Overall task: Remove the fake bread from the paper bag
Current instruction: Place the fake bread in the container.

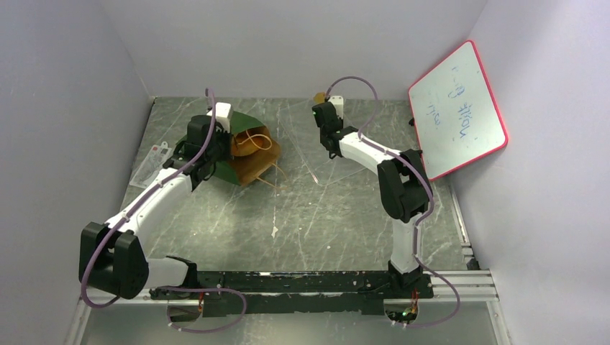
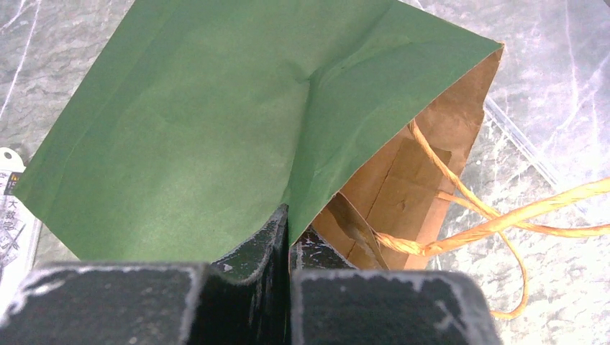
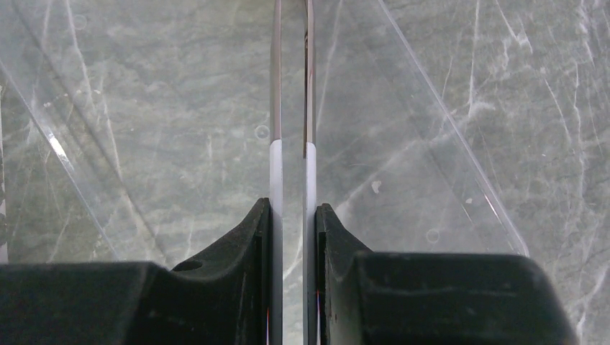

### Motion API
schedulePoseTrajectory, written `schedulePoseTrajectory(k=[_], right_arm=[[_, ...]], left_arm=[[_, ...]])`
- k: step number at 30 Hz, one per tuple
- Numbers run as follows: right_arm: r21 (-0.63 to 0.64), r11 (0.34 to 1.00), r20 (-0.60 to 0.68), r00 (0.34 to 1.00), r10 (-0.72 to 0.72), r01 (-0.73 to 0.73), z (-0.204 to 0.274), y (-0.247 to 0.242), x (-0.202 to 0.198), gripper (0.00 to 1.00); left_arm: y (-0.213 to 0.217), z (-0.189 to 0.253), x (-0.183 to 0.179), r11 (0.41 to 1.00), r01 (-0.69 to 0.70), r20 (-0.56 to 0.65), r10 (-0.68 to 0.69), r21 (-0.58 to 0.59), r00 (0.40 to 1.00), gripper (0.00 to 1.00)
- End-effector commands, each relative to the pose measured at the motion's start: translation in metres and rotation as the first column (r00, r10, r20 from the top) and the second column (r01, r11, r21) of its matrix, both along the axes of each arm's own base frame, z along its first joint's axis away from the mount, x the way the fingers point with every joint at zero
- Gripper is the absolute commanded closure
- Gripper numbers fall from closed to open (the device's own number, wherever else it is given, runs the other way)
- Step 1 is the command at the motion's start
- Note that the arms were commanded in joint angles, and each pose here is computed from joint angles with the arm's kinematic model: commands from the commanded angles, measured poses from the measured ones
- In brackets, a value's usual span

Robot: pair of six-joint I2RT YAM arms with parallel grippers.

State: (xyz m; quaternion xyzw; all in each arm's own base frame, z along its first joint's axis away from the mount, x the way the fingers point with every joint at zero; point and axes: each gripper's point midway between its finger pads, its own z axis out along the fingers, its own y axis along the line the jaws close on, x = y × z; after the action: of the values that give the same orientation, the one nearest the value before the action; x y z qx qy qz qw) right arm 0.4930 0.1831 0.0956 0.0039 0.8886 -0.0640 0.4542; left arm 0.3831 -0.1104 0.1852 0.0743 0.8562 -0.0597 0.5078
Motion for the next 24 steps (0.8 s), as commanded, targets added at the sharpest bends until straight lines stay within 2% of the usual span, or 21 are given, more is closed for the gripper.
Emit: schedulePoseTrajectory(k=[1,5,7,11,16,24], right_arm=[[0.006,0.999,0.031,0.999,-0.034,0.034,0.01,-0.005,0.003,1.0],[0.014,0.999,0.016,0.999,-0.05,0.05,0.002,-0.016,0.006,1.0],[0.024,0.998,0.006,0.999,-0.054,0.053,-0.001,-0.016,0.005,0.95],[0.043,0.998,0.005,0.999,-0.053,0.052,0.0,-0.017,0.003,0.77],[0.061,0.997,-0.009,0.999,-0.047,0.048,-0.001,-0.018,0.001,0.72],[0.097,0.995,-0.028,0.999,-0.019,0.022,-0.006,-0.011,-0.003,0.56]], left_arm=[[-0.008,0.024,0.002,0.999,0.038,0.076,-0.035,-0.034,0.996,0.93],[-0.008,0.027,0.002,0.999,0.034,0.081,-0.031,-0.036,0.996,0.93],[-0.008,0.025,0.002,0.999,0.034,0.072,-0.032,-0.03,0.997,0.93],[-0.006,0.026,0.002,0.999,0.03,0.084,-0.028,-0.031,0.996,0.93],[-0.006,0.024,0.001,0.999,0.027,0.078,-0.025,-0.032,0.997,0.93],[-0.004,0.026,0.0,0.999,0.02,0.083,-0.018,-0.028,0.996,0.93]])
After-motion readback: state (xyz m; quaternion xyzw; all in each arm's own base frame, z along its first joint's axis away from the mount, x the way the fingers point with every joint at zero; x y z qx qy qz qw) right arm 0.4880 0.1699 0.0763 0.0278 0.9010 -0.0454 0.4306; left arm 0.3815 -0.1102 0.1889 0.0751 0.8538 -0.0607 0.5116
